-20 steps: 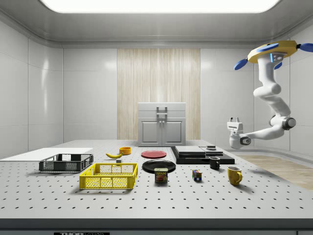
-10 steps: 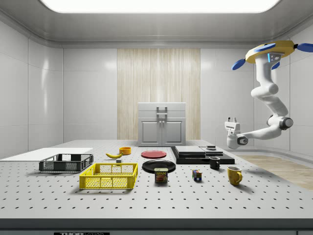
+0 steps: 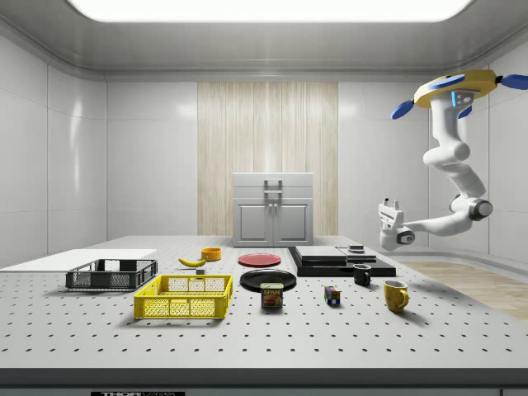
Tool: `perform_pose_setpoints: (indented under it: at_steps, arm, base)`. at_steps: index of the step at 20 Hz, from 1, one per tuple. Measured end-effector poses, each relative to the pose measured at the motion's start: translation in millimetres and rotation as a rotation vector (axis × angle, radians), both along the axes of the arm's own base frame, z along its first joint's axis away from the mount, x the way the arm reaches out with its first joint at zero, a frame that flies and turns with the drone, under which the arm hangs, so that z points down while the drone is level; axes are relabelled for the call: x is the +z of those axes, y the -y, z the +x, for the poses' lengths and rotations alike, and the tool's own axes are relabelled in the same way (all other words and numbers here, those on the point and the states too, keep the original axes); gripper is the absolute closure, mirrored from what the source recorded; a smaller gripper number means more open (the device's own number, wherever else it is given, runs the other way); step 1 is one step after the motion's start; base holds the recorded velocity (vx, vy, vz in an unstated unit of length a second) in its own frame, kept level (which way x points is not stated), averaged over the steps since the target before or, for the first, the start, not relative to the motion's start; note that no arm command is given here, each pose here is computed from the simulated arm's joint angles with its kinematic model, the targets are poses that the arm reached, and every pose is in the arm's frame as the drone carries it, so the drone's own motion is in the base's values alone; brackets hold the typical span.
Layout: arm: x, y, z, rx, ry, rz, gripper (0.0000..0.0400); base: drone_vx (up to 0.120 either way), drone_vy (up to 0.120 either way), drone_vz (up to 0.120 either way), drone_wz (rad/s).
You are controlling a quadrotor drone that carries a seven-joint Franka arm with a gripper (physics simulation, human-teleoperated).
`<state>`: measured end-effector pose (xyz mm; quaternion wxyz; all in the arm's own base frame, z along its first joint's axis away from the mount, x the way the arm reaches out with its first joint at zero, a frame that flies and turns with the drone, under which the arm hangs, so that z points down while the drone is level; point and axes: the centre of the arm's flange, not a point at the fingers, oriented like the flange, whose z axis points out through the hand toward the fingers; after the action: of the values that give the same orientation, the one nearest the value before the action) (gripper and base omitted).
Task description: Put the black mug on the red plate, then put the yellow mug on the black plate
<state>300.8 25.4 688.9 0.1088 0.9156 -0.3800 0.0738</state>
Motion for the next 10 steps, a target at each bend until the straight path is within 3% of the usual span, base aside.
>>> perform_pose_setpoints:
  at_steps: [6, 10]
  arm:
    - [-19.8, -37.8, 0.2, -0.013, 0.0032, -0.431, 0.0]
    - [-64.4, -68.1, 1.6, -0.031, 0.0034, -0.979, 0.0]
  base:
    - [0.0, 0.0, -0.12, 0.0]
    - [0.11, 0.0, -0.12, 0.0]
